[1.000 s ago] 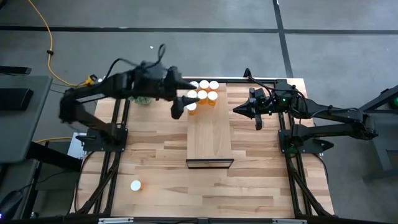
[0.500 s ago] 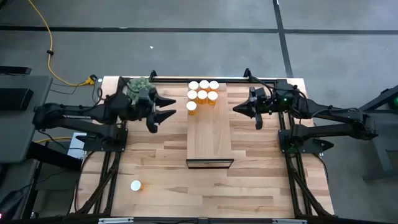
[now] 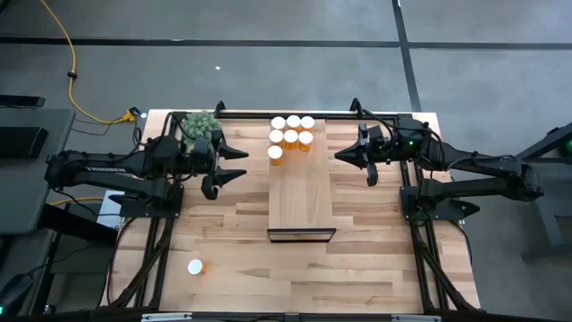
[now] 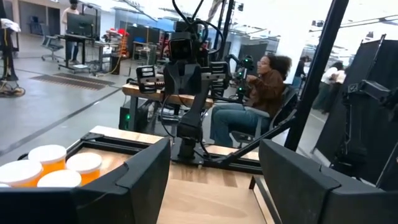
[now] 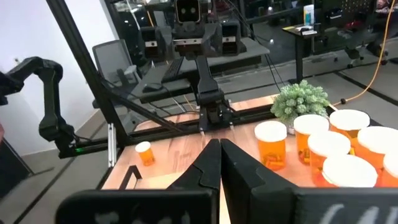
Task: Pick and place medicine bottles onto shelf by color
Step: Put the orange pill bottle on the shelf
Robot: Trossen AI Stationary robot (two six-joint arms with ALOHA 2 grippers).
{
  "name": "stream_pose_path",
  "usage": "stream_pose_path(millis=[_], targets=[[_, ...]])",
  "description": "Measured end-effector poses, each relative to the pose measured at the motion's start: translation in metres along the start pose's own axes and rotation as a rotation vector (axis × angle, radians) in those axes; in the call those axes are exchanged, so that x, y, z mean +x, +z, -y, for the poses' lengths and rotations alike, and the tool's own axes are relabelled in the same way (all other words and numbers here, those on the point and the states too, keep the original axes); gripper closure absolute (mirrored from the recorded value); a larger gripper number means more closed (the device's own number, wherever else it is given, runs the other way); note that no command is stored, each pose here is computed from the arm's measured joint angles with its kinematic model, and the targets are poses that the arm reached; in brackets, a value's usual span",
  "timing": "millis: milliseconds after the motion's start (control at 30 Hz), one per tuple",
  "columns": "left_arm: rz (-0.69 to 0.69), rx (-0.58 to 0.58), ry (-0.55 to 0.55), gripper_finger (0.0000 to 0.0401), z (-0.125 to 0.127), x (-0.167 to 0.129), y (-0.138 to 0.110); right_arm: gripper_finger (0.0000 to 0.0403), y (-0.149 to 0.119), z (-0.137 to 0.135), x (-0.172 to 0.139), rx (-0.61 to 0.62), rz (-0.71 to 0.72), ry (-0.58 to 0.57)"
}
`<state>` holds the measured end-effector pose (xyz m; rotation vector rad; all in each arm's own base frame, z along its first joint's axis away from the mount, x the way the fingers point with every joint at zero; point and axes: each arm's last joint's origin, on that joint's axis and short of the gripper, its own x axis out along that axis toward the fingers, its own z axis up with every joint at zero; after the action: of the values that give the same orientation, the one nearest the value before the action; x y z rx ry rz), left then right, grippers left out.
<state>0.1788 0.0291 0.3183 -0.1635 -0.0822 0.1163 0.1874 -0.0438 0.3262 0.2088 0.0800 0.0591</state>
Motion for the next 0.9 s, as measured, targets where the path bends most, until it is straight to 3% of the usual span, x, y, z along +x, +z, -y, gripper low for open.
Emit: stream_pose_path(millis=[533,733,800,900], targets=[[0.005,0.000,0.037,0.0167,-0.001,0.000,0.000,0.0403,0.000,0.000,0.001,-0.036,-0.003,0.000],[0.001,-0.057,0.053,0.0167,0.000,0.000,0.001,0.0403,0.000,0.000,0.001,-0.072,-0.002,0.000],[-0.055,-0.055,0.041,0.0167,0.005,0.003,0.005,0.0403,0.000,0.000,0.001,-0.071,-0.002,0.000],[-0.247,-0.010,-0.002,0.0167,0.020,0.006,0.011,0.0403,0.000,0.000,0.001,-0.072,-0.002,0.000]])
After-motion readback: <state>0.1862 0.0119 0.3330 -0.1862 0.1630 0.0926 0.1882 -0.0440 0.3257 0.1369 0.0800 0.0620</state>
